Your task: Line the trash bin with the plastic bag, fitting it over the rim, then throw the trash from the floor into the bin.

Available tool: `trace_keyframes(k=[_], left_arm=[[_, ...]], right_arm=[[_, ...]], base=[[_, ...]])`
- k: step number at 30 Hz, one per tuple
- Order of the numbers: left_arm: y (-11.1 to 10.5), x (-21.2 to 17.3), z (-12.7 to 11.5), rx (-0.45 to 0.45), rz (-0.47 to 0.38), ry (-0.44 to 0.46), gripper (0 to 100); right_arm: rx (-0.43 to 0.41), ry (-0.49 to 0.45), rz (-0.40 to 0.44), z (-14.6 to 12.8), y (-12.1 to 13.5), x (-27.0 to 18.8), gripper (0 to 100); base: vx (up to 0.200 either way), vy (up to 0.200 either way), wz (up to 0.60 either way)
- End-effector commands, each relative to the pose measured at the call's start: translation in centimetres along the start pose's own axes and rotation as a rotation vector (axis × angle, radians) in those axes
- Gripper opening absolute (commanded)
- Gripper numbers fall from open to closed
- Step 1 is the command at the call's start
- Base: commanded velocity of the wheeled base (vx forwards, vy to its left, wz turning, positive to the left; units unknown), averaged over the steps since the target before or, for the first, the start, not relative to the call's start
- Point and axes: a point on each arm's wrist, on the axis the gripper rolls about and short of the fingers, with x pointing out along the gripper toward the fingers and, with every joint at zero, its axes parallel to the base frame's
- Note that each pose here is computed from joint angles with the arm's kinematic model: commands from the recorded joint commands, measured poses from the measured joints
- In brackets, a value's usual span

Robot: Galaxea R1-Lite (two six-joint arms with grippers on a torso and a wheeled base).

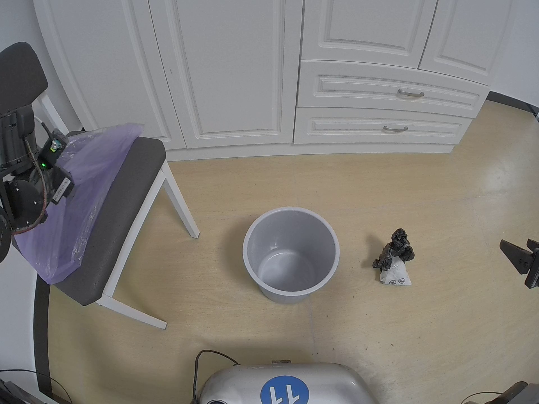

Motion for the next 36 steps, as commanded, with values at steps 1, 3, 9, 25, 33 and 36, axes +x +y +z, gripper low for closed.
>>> trace_keyframes(k=[1,3,9,25,33,36], left_arm=[[-1.5,-2.4,1.9,0.001,-0.073,-0.108,100],[-2.5,-3.0,2.1,0.018,-0.110,-0.129,100],[-4.5,-4.1,1.5,0.055,-0.173,-0.146,100],[-9.4,-4.1,0.0,0.142,-0.252,-0.074,100],[-10.8,-3.3,-0.1,0.211,-0.194,0.012,100],[-11.2,-2.9,0.2,0.238,-0.163,0.044,100]], right_arm=[[0.000,0.000,0.001,0.0,0.0,0.0,100],[0.000,0.000,0.001,0.0,0.0,0.0,100],[0.001,0.001,0.001,0.0,0.0,0.0,100],[-0.011,0.021,-0.002,-0.5,-0.1,0.2,100],[-0.012,0.033,-0.004,-0.6,-0.1,0.4,100],[-0.012,0.035,-0.003,-0.7,-0.1,0.4,100]], base=[[0.000,0.000,0.00],[0.000,0.000,0.00],[0.000,0.000,0.00],[0.000,0.000,0.00],[0.000,0.000,0.00],[0.000,0.000,0.00]])
